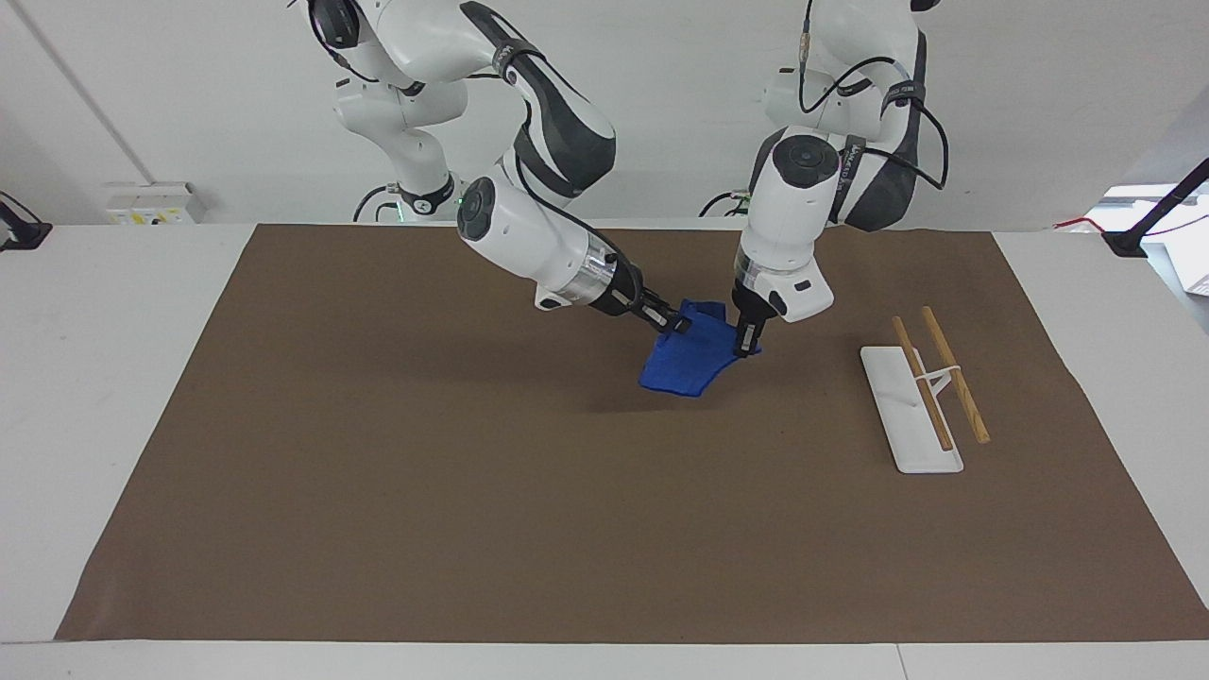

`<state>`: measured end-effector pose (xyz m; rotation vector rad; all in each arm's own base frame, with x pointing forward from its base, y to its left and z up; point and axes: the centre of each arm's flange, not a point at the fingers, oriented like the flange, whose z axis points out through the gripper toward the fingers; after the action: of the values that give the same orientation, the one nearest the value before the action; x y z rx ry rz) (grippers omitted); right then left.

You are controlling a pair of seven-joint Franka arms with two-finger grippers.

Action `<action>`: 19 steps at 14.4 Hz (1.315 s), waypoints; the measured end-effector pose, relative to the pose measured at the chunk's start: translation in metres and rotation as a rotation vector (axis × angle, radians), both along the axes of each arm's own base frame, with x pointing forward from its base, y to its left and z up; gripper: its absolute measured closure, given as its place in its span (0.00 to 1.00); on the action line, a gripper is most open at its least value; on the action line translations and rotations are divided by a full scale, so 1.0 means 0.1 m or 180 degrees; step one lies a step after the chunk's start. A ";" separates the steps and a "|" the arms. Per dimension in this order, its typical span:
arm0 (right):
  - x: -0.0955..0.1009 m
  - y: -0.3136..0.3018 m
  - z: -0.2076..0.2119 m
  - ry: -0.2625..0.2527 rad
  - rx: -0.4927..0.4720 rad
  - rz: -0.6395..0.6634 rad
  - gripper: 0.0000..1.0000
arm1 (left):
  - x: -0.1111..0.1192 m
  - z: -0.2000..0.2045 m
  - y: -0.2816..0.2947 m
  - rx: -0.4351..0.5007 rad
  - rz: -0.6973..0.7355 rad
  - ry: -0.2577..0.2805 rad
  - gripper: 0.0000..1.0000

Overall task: Right arm passes towel to left arm to hang
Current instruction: 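Carry the towel over the rack while the right gripper withdraws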

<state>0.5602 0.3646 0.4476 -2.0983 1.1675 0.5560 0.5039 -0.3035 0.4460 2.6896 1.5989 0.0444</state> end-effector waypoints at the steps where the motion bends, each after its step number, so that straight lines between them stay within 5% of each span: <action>1: 0.00 0.00 0.00 -0.0007 -0.0001 0.0007 0.89 | -0.02 0.03 0.00 0.0039 -0.0103 0.0061 0.98; 5: 0.08 -0.16 -0.03 -0.0474 -0.0430 0.0366 0.50 | -0.04 0.20 0.06 0.0319 -0.0274 0.0181 0.98; 8: 0.37 -0.75 -0.08 -0.1040 -0.0991 0.0885 0.18 | -0.01 0.27 0.30 0.0661 -0.0259 0.0204 0.98; 10: 0.54 -1.31 -0.05 -0.1276 -0.1319 0.1329 0.00 | 0.17 0.26 0.71 0.0935 -0.0140 0.0128 0.98; 15: 0.62 -2.73 0.43 -0.1586 -0.1895 0.2268 0.00 | 0.63 0.59 1.70 0.1095 0.0105 -0.0222 0.98; 19: 0.38 -3.36 1.03 -0.1365 -0.2096 0.2498 0.00 | 0.85 1.04 2.39 0.1053 0.0026 -0.0503 0.98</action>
<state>0.5983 0.0290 0.5506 -3.0464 0.2429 0.0041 0.5892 -0.0642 0.5501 2.8216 1.6839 0.5542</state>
